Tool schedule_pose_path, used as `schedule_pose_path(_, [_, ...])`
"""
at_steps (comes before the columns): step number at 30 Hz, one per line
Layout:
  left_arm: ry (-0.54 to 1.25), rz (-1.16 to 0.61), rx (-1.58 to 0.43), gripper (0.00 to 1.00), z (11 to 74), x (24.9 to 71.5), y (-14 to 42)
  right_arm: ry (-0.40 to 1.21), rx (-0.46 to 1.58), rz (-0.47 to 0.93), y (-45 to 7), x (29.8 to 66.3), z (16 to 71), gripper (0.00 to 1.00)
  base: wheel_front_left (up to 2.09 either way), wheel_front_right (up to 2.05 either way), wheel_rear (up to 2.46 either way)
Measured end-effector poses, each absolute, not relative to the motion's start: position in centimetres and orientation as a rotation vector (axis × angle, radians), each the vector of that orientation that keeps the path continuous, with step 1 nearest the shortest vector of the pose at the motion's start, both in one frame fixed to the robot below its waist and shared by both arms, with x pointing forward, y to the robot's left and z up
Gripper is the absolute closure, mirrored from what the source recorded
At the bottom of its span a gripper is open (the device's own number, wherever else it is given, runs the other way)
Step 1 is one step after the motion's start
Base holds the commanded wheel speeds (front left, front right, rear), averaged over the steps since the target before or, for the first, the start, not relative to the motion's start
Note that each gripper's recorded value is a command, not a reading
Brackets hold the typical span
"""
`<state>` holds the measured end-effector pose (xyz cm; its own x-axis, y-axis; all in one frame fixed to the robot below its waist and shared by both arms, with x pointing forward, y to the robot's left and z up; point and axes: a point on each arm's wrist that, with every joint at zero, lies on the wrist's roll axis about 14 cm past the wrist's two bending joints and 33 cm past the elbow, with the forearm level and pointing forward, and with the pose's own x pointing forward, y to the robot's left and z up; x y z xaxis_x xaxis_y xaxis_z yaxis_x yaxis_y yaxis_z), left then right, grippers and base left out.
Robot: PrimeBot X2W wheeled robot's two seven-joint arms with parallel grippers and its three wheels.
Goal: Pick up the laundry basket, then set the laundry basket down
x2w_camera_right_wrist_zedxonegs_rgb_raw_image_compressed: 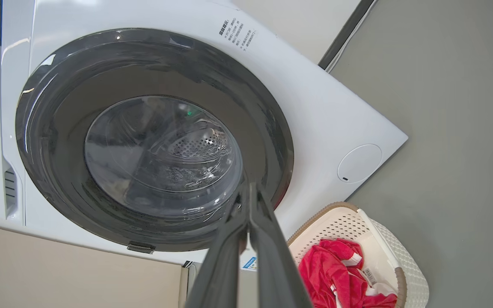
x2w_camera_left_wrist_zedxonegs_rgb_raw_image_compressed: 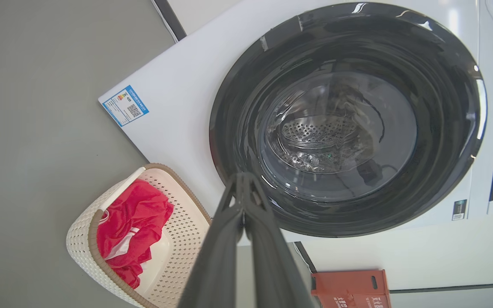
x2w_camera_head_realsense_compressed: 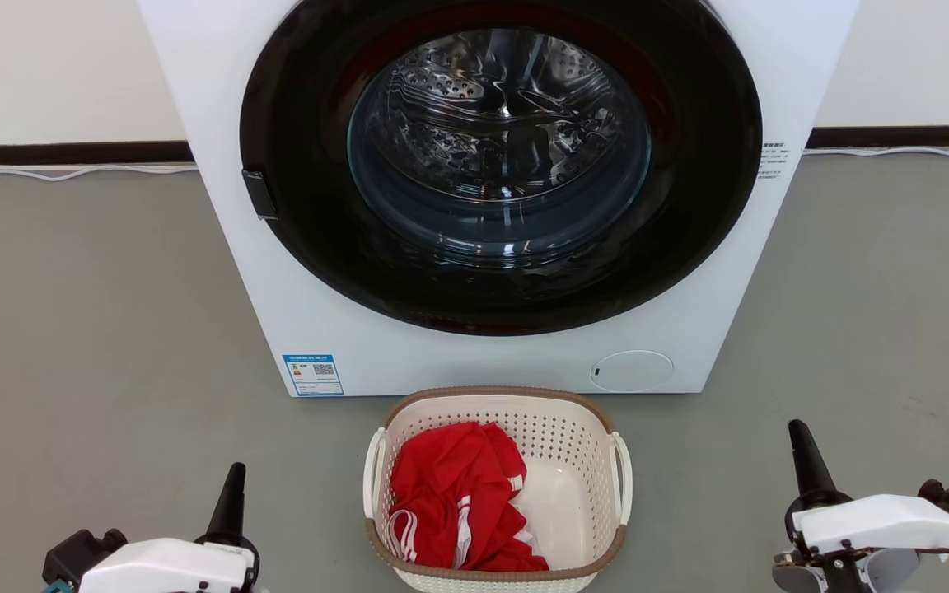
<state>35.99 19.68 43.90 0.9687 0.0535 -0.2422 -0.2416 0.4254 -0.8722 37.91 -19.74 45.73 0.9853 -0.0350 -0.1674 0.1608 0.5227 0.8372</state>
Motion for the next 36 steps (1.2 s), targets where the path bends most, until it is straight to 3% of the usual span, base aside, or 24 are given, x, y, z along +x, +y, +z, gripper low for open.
schedule_pose_path(36, [0.122,0.092,-1.487,1.00,46.6,37.1,19.0,0.053,1.466,-0.093,-20.5,38.1,48.0,1.00,0.00,0.00,0.00])
